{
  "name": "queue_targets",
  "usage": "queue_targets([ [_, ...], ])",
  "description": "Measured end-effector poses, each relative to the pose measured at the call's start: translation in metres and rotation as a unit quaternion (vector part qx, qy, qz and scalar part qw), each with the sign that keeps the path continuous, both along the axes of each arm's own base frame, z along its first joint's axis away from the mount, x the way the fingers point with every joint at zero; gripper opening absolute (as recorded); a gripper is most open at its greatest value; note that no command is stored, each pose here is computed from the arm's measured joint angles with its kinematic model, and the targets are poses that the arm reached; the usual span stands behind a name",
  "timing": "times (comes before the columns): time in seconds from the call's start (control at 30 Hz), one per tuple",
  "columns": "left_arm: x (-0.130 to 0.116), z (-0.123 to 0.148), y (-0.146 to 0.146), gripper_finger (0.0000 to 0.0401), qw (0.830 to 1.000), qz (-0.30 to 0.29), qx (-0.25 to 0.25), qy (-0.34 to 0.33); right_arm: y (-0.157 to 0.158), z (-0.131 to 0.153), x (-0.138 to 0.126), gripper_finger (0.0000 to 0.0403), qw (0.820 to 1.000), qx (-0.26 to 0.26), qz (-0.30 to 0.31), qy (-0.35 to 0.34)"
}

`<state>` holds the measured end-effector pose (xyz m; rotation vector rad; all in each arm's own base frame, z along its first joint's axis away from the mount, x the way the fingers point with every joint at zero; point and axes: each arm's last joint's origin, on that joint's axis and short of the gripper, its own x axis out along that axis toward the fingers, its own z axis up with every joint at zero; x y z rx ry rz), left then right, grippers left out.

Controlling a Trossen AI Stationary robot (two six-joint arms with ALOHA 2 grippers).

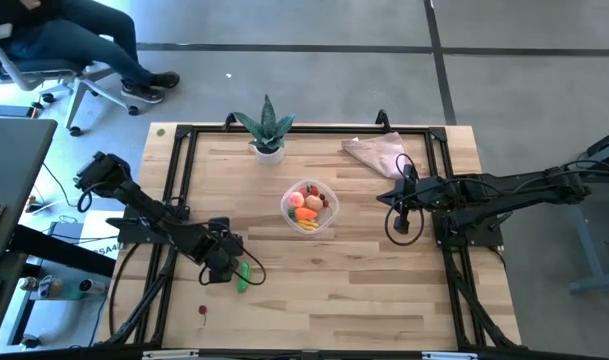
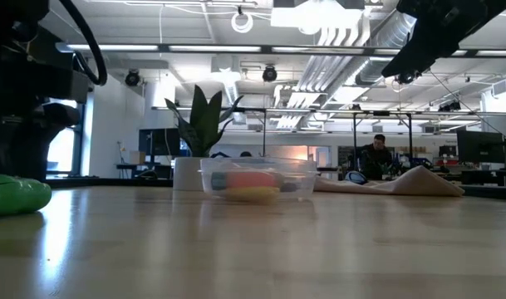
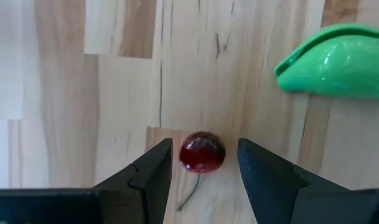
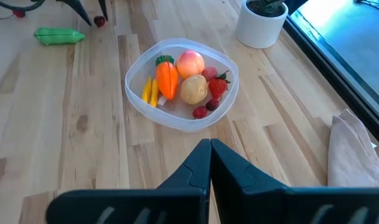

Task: Pick and placing Produce into tupperware
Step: Put the red cherry into the transparent bin

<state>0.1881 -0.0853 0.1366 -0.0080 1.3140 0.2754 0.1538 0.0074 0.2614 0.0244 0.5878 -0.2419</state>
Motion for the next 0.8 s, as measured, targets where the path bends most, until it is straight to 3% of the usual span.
queue_targets([
  [0.8, -0.0016, -0.0041, 0.0009, 0.017, 1.0, 0.013, 0.011, 0.019, 0.0, 0.0, 0.0001, 0.0, 1.0, 0.0, 0.0, 0.0],
])
